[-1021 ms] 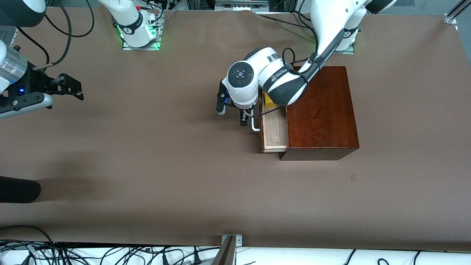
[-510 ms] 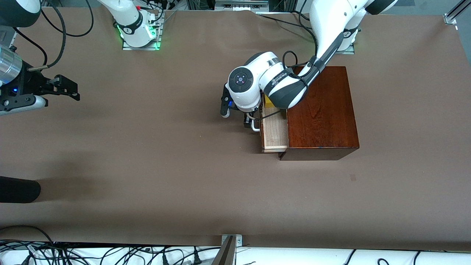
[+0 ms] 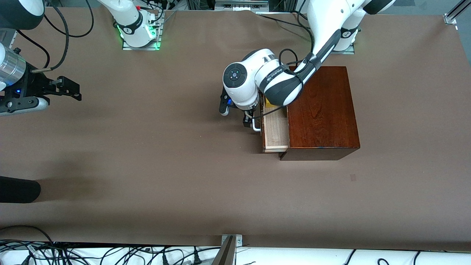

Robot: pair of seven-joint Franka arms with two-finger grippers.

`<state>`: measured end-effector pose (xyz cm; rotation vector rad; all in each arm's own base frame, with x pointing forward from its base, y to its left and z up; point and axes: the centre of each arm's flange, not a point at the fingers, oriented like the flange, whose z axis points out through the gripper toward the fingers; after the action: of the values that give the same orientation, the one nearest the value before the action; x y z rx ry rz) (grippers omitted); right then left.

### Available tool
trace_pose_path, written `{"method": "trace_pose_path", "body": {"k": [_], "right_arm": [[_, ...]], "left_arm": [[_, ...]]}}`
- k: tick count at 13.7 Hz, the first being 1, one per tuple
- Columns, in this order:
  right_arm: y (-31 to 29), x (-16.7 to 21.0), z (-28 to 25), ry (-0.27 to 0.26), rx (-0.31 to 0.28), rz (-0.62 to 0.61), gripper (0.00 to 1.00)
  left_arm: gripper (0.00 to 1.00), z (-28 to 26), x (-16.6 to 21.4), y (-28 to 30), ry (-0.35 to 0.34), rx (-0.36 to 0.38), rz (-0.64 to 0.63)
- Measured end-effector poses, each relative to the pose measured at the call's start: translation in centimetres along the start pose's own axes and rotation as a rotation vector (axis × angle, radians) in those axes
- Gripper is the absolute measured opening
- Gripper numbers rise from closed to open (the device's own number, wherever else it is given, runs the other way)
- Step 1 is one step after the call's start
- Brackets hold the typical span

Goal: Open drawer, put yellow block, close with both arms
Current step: 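Push the drawer front shut with the left gripper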

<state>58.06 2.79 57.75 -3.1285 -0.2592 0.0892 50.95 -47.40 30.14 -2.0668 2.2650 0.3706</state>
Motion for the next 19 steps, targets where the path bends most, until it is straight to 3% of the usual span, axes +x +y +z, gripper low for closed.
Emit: {"method": "trace_pose_path", "body": {"k": [5,19], "right_arm": [[0.2,0.0,0.0,-0.001,-0.011,0.001,1.0],[0.2,0.2,-0.2,0.005,-0.014,0.0,1.0]], "left_arm": [[1.0,0.8,-1.4,-0.3,-0.066,-0.023,-0.182],[1.0,-0.6,-7.5,-2.1,-0.144,-0.077,-0.238]]}}
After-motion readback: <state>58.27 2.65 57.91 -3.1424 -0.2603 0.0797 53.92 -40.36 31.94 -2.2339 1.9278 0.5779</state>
